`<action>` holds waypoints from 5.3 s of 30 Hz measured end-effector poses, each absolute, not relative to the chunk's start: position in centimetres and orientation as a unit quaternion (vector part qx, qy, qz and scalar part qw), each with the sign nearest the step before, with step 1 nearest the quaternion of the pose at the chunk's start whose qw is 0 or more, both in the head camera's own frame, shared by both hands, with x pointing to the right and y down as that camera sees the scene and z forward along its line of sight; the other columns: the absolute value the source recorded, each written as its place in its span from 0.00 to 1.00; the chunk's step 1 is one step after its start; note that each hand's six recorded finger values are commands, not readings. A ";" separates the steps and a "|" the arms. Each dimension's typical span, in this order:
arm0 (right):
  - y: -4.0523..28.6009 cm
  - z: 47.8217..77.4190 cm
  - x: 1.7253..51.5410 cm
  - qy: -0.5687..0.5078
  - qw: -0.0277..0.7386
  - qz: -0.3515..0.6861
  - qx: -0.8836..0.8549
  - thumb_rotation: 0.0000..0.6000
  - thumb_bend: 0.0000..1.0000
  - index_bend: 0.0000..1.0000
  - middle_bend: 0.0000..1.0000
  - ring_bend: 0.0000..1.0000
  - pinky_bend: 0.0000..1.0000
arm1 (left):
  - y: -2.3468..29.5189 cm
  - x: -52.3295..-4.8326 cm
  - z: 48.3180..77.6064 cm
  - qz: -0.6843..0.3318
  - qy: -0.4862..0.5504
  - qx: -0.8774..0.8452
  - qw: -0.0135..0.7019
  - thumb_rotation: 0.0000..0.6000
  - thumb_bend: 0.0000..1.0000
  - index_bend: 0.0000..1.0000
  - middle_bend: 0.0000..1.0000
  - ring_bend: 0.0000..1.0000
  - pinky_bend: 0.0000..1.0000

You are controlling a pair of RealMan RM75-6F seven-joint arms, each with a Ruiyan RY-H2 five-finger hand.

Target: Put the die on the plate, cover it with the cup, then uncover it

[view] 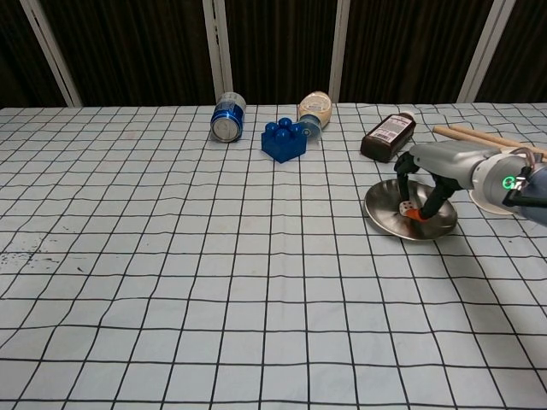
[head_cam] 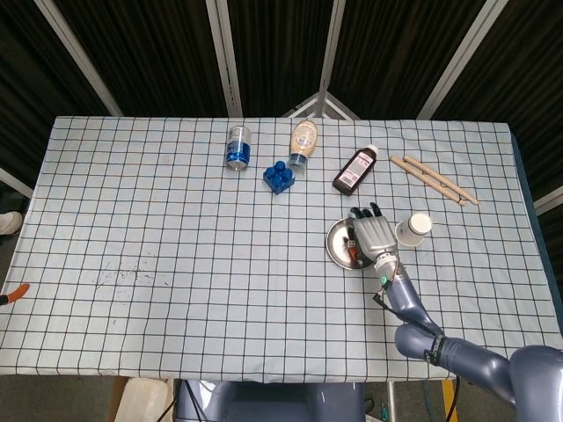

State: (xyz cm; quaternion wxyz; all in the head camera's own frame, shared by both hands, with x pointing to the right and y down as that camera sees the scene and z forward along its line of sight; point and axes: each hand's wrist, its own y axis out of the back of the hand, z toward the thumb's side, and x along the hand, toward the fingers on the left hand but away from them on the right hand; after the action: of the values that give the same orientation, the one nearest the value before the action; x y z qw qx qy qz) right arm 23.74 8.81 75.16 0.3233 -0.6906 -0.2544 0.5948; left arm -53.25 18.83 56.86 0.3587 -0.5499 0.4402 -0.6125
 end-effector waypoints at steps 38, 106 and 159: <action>5.4 67.6 32.3 -0.283 0.362 0.650 -0.605 1.00 0.16 0.12 0.12 0.16 0.00 | 18.8 -53.4 57.0 -0.617 0.439 -0.549 0.355 1.00 0.22 0.22 0.00 0.00 0.06; 6.1 67.3 33.4 -0.305 0.353 0.620 -0.631 1.00 0.42 0.44 0.40 0.37 0.00 | 18.9 -53.4 57.3 -0.623 0.435 -0.547 0.352 1.00 0.22 0.23 0.00 0.00 0.06; 8.4 69.0 25.0 -0.244 0.352 0.588 -0.686 1.00 0.42 0.46 0.40 0.37 0.00 | 18.9 -53.3 57.7 -0.626 0.428 -0.549 0.352 1.00 0.22 0.23 0.00 0.00 0.06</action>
State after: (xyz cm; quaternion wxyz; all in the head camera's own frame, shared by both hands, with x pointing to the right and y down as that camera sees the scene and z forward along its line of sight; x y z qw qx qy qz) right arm 25.02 8.39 68.97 0.3524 -0.6858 -0.2439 0.5882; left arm -53.30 18.85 57.73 0.3516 -0.5487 0.4279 -0.6263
